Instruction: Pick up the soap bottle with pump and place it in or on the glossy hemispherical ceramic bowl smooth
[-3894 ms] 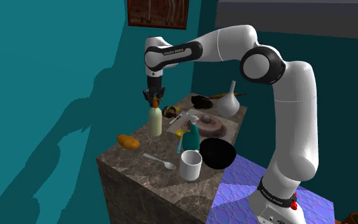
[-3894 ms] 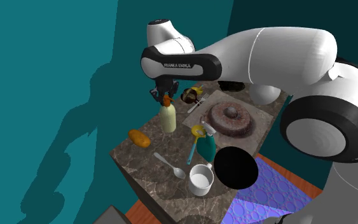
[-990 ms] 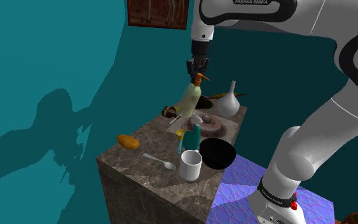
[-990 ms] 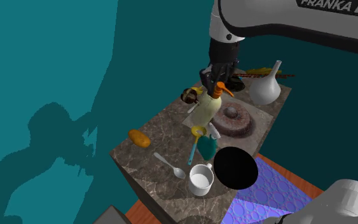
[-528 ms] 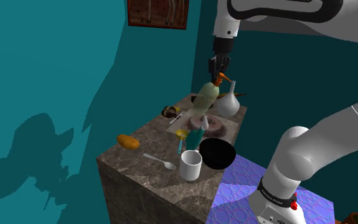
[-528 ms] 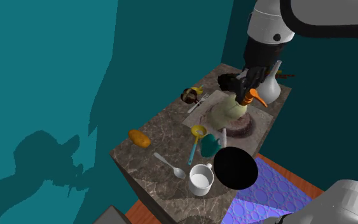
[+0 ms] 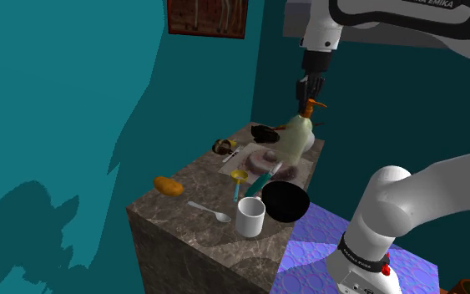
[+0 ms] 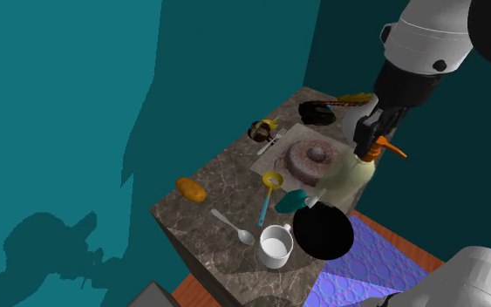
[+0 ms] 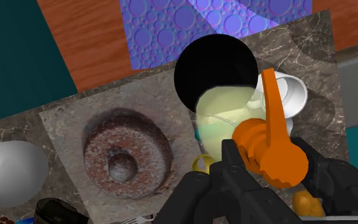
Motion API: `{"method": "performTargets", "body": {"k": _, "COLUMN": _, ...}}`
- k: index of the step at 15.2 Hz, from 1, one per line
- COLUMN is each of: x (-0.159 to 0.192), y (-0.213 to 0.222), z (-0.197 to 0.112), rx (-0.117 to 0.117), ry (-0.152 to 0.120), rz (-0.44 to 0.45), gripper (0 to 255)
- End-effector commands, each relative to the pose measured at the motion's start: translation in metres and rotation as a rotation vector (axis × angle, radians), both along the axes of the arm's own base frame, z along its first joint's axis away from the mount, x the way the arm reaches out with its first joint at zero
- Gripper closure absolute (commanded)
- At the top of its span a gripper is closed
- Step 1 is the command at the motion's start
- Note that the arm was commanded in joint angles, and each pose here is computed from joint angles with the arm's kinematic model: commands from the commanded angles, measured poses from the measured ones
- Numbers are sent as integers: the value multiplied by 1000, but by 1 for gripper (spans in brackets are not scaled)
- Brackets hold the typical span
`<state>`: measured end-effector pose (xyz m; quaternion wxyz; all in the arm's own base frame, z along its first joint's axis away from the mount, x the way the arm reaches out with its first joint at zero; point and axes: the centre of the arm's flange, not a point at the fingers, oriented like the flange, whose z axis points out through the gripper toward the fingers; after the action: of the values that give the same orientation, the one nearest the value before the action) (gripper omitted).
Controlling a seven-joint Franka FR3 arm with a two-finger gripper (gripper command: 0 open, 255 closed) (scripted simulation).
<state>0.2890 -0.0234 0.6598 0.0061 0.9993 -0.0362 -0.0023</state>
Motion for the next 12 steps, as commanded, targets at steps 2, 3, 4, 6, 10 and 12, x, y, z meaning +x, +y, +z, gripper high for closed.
{"method": "performTargets", "body": {"k": 2, "x": -1, "y": -1, "z": -16, "rx": 0, "ry": 0, "rz": 0, "gripper": 255}}
{"method": "performTargets", "body": {"k": 3, "x": -1, "y": -1, "z": -22, "rx": 0, "ry": 0, "rz": 0, "gripper": 255}}
{"method": "performTargets", "body": {"k": 4, "x": -1, "y": -1, "z": -27, "rx": 0, "ry": 0, "rz": 0, "gripper": 255}}
{"method": "performTargets", "body": {"k": 6, "x": -1, "y": -1, "z": -38, "rx": 0, "ry": 0, "rz": 0, "gripper": 255}}
{"method": "performTargets", "body": {"k": 10, "x": -1, "y": -1, "z": -59, "rx": 0, "ry": 0, "rz": 0, "gripper": 255}}
{"method": "performTargets", "body": {"k": 12, "x": -1, "y": -1, "z": -69, "rx": 0, "ry": 0, "rz": 0, "gripper": 255}}
